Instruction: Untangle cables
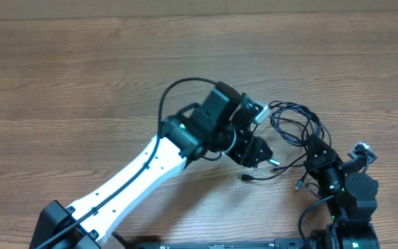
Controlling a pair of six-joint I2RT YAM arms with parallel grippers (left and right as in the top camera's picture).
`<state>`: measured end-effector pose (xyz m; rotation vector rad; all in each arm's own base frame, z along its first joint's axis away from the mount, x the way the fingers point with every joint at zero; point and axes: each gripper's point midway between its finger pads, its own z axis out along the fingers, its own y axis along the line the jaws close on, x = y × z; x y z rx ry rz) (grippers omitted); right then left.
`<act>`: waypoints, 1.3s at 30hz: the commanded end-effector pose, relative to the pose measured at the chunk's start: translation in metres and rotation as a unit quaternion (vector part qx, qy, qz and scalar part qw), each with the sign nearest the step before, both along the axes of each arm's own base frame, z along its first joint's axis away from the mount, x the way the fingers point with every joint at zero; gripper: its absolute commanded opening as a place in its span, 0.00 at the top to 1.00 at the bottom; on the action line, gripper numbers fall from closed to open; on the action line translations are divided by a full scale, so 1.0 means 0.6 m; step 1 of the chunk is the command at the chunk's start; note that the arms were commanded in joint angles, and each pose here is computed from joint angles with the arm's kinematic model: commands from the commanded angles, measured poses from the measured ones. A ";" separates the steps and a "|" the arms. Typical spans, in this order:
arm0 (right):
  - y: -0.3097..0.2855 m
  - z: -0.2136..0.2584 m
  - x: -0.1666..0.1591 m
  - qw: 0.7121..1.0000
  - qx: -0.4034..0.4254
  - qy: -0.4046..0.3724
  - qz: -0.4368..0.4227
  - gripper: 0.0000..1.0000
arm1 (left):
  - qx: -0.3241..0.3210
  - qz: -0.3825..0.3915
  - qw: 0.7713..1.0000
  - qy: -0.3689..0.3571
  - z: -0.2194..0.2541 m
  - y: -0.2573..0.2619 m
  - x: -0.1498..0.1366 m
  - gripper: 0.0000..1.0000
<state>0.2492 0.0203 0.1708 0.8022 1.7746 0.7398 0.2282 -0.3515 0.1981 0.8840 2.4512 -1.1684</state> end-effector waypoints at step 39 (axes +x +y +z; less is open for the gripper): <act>0.053 0.067 -0.001 0.993 0.025 -0.074 0.093 0.96 | -0.013 0.454 0.835 0.311 -0.004 0.003 0.044 0.44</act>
